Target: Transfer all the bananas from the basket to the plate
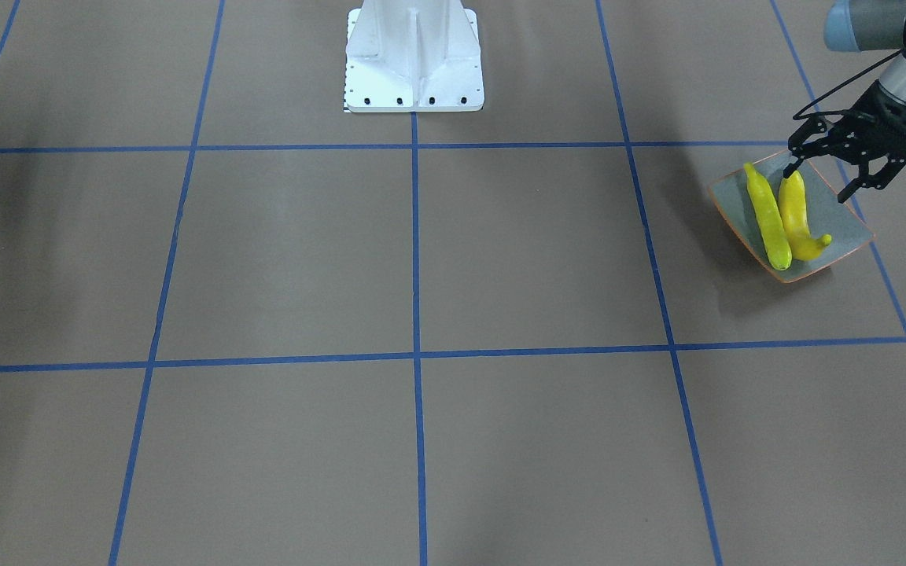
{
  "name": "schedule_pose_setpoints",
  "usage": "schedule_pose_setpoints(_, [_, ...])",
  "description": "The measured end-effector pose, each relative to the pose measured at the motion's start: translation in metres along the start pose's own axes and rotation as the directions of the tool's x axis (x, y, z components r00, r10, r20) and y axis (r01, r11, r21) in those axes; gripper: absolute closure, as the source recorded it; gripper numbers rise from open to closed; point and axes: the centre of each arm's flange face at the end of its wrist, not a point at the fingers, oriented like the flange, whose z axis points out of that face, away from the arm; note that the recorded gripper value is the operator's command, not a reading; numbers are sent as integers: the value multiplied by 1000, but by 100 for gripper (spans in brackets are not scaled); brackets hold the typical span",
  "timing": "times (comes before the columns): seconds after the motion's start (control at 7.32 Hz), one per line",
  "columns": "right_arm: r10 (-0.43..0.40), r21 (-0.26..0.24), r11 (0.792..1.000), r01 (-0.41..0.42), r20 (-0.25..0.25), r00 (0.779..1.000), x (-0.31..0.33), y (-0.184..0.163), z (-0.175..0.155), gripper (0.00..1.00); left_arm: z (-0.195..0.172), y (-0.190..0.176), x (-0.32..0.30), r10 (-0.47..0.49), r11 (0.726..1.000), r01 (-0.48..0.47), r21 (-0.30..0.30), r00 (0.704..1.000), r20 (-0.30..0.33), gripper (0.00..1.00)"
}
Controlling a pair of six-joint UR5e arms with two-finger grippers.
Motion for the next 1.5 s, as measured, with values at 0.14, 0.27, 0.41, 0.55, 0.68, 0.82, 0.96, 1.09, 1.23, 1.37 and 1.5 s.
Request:
schedule_pose_setpoints(0.14, [-21, -25, 999, 22, 14, 1000, 32, 8, 4, 0, 1, -7, 3, 4, 1000, -4, 7, 1000, -13, 0])
schedule_pose_setpoints(0.27, [-44, -51, 998, 47, 40, 998, 78, 19, 8, 0, 2, -12, 5, 8, 1000, -7, 13, 1000, -19, 0])
schedule_pose_setpoints(0.41, [-55, -70, 996, 59, 64, 996, 126, 33, 14, 0, 2, -16, 6, 11, 1000, -10, 17, 1000, -22, 0])
schedule_pose_setpoints(0.55, [-54, -87, 994, 61, 72, 996, 167, 50, 22, 1, 3, -19, 7, 13, 1000, -13, 20, 1000, -24, 0])
schedule_pose_setpoints(0.68, [-53, -111, 992, 59, 53, 997, 198, 65, 33, 2, 4, -21, 8, 15, 1000, -14, 22, 1000, -24, 0])
schedule_pose_setpoints(0.82, [-56, -134, 990, 54, -11, 998, 221, 75, 42, 5, 4, -22, 8, 16, 1000, -16, 25, 1000, -24, 0])
schedule_pose_setpoints(0.96, [-57, -152, 987, 45, -77, 995, 236, 81, 48, 12, 4, -23, 9, 18, 999, -17, 27, 1000, -24, 0])
schedule_pose_setpoints(1.09, [-49, -172, 985, 29, -113, 992, 248, 89, 55, 16, 4, -25, 10, 20, 999, -19, 30, 999, -25, 0])
schedule_pose_setpoints(1.23, [-37, -187, 982, 13, -127, 991, 255, 95, 61, 17, 4, -28, 11, 24, 999, -23, 35, 999, -26, 0])
schedule_pose_setpoints(1.37, [-15, -195, 981, -12, -133, 991, 257, 98, 65, 17, 5, -32, 13, 28, 999, -27, 40, 999, -28, 0])
schedule_pose_setpoints(1.5, [17, -196, 980, -44, -138, 990, 255, 98, 70, 17, 5, -35, 14, 31, 999, -30, 44, 999, -30, 0])
